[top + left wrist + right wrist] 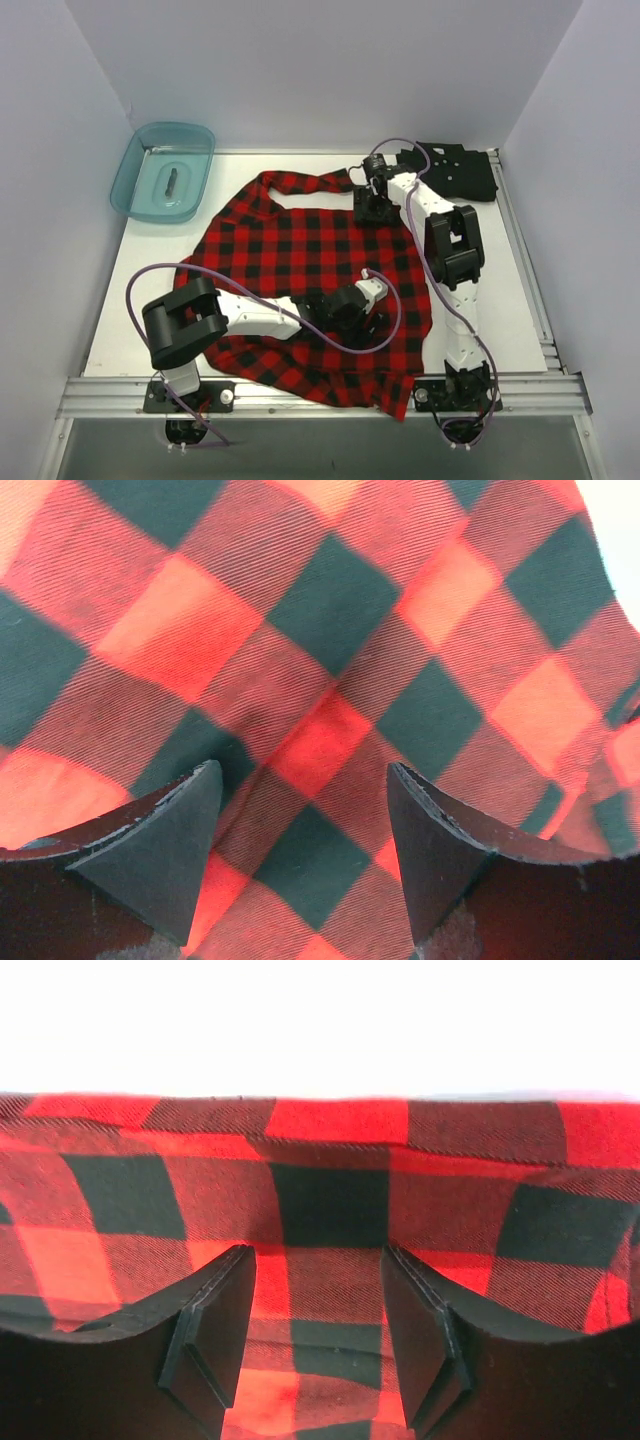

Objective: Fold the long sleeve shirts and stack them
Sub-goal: Flatten the shirt out

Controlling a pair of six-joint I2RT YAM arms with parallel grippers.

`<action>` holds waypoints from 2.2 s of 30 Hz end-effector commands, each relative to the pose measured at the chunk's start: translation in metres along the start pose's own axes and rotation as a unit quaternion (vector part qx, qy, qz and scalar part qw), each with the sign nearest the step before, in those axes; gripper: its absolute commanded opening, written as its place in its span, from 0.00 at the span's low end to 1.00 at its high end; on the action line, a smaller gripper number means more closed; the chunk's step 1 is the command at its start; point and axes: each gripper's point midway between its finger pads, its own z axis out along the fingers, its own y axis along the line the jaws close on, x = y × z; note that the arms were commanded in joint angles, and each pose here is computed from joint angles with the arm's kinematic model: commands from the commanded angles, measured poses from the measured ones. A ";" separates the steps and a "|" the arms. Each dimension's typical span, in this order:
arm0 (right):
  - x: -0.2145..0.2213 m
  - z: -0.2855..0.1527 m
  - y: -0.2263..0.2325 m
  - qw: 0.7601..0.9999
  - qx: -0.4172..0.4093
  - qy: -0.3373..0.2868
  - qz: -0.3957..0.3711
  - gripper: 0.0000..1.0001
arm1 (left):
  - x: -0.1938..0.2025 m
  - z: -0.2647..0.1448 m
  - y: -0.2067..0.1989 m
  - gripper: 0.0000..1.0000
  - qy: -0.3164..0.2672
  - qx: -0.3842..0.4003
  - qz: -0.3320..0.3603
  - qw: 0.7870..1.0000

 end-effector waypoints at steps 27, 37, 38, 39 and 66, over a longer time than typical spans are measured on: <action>0.014 -0.160 -0.052 0.996 0.018 -0.069 0.062 0.71 | -0.088 -0.110 0.076 0.82 -0.098 -0.094 -0.194 0.971; 0.196 -0.139 -0.069 0.993 0.018 0.013 0.115 0.57 | 0.012 -0.149 0.213 0.75 -0.077 -0.246 -0.379 0.889; 0.199 -0.136 -0.071 0.993 0.020 0.009 0.118 0.55 | 0.018 -0.154 0.229 0.75 -0.081 -0.261 -0.398 0.876; 0.207 -0.130 -0.072 0.992 0.018 0.013 0.121 0.54 | 0.027 -0.151 0.236 0.75 -0.075 -0.267 -0.407 0.870; 0.108 -0.121 -0.088 0.991 0.063 -0.054 0.106 0.61 | -0.050 -0.208 0.303 0.84 -0.167 -0.297 -0.461 0.819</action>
